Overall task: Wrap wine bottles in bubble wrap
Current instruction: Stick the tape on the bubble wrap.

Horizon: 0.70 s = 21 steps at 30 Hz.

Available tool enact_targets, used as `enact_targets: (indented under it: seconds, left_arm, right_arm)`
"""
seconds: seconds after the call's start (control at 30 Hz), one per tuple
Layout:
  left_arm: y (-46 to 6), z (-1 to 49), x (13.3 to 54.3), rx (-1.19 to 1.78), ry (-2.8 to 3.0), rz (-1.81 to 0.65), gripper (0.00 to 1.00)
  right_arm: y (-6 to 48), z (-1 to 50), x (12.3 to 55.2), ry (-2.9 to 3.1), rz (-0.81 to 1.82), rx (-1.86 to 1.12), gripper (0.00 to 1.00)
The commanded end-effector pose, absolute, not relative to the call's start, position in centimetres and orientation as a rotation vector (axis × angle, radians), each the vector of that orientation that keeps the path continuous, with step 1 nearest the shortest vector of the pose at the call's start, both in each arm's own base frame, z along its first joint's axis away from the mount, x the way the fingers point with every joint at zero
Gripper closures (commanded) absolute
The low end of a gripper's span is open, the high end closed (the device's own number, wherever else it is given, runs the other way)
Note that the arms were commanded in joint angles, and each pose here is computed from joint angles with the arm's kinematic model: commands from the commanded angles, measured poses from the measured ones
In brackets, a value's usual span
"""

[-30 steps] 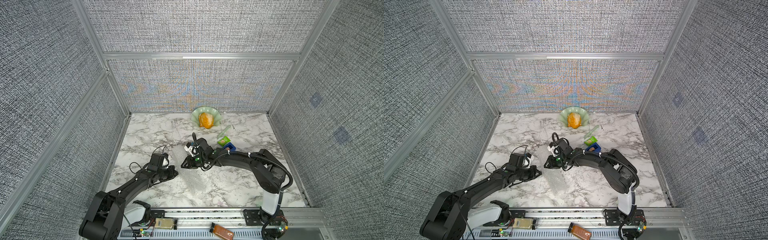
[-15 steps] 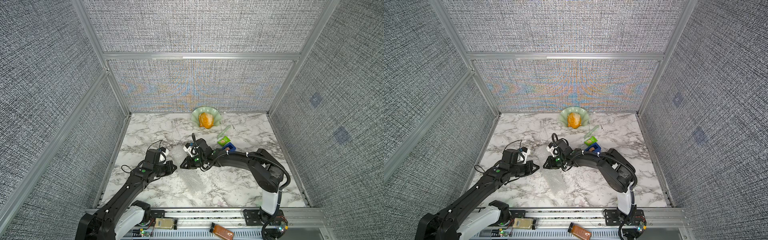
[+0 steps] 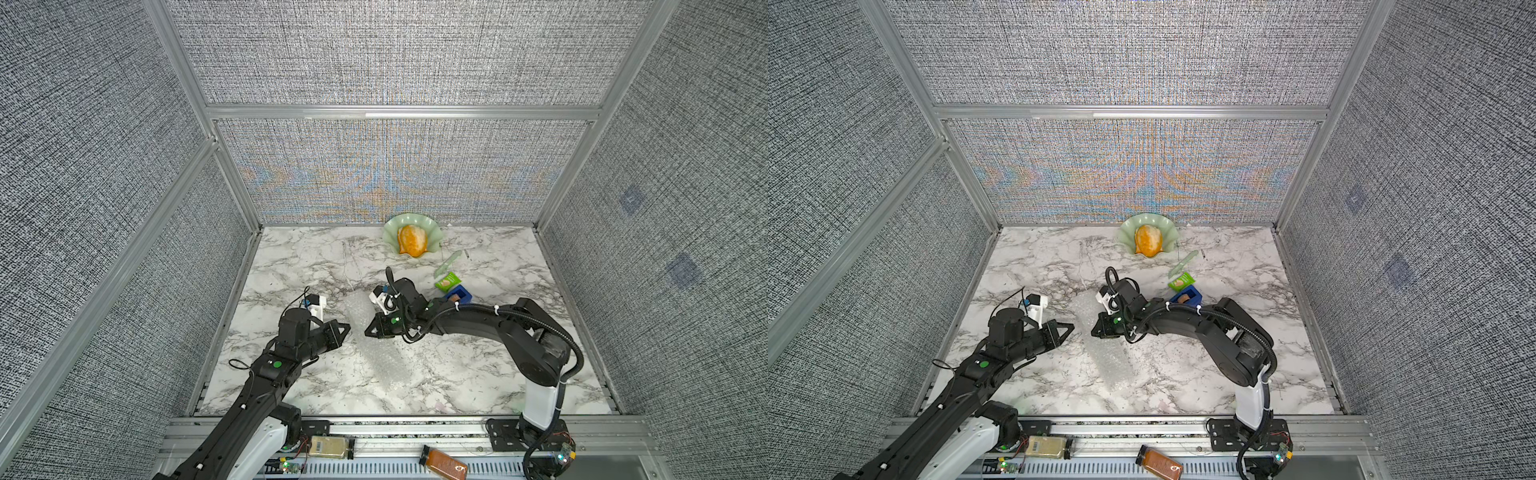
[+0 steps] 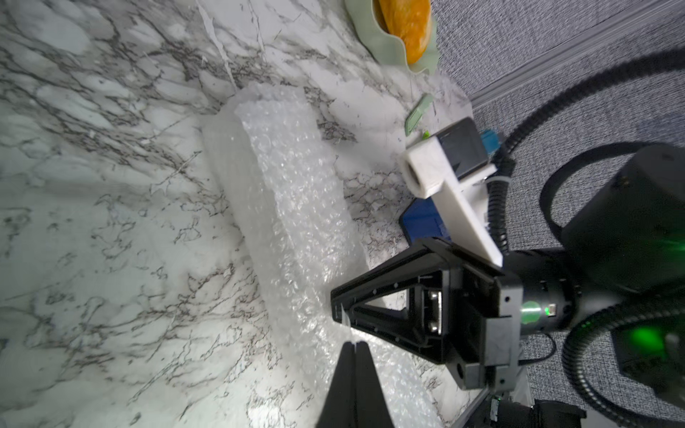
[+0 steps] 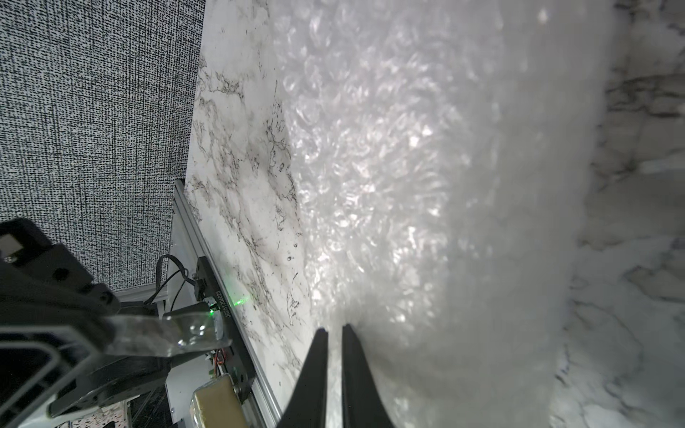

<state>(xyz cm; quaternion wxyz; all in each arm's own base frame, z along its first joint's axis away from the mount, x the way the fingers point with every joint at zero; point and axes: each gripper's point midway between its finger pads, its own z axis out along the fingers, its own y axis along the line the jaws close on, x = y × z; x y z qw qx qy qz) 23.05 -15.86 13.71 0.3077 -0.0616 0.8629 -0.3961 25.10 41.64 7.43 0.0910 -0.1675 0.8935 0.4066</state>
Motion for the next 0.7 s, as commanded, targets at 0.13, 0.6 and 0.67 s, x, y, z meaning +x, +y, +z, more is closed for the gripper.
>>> enact_targets:
  seconds: [0.13,0.6,0.67]
  left_arm:
    - [-17.1,14.7,24.2,-0.202,2.182,-1.191,1.00]
    - [-17.6,12.4,25.0,-0.373,2.170,-1.316,1.00]
    - [-17.7,12.3,25.0,-0.387,2.166,-1.332,1.00]
  right_arm:
    - [39.4,4.7,24.2,2.791,1.056,-0.456,0.95]
    - [39.6,5.3,24.4,2.751,1.086,-0.451,1.00]
    - [39.6,5.3,24.4,2.747,1.090,-0.449,1.00]
